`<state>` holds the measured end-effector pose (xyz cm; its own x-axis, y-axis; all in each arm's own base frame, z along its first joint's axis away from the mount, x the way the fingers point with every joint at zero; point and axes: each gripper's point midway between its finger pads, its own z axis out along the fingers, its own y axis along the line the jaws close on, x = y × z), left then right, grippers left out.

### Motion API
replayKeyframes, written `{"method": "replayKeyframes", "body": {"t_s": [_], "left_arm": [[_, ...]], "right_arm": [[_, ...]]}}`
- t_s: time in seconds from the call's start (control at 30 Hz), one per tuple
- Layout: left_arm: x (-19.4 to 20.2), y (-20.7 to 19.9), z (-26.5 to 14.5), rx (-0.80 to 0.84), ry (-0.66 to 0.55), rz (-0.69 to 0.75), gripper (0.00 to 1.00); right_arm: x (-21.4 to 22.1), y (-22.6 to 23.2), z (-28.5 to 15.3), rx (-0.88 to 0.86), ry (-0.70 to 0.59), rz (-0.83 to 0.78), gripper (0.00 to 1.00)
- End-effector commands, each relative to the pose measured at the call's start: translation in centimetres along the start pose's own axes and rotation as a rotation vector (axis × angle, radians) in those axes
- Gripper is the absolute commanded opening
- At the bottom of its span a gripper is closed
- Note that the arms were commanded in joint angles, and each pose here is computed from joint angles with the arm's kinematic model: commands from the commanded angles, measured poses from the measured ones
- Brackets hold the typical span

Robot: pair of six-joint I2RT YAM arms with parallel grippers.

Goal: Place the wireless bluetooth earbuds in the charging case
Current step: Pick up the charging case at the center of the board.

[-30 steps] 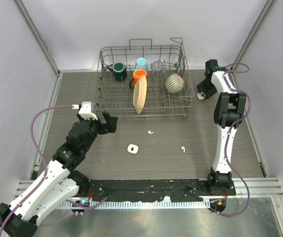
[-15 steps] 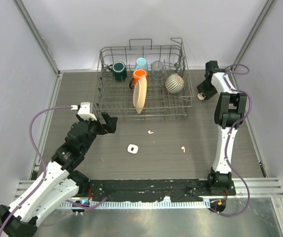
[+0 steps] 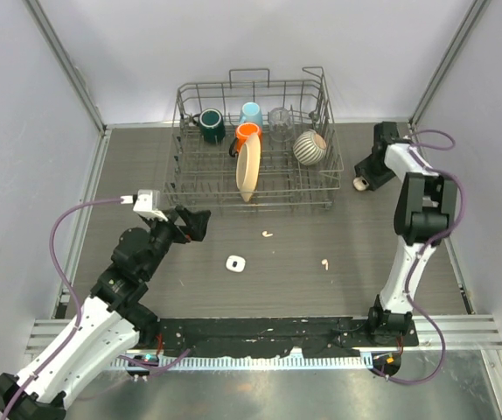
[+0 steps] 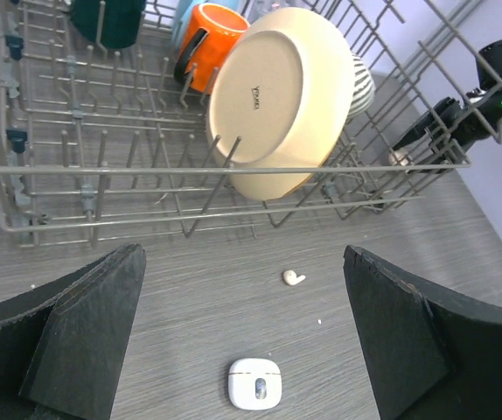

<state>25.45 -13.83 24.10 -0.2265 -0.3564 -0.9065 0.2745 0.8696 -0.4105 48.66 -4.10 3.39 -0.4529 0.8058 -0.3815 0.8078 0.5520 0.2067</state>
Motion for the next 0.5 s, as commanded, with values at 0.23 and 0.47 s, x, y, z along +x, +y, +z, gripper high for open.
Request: {"method": "replayKeyframes", "body": {"t_s": [0.23,0.47], "left_arm": [[-3.1,-3.3,-1.7,0.212,-0.192,-0.089,1.0],[-3.0,-4.6,-1.2,0.273,-0.176,-0.124,1.0]], "right_arm": [[-2.5,-6.5,-17.4,-0.357,-0.256,0.269,0.01],[2.8,-9.4,-24.8,-0.585,-0.233,0.291,0.01]]}}
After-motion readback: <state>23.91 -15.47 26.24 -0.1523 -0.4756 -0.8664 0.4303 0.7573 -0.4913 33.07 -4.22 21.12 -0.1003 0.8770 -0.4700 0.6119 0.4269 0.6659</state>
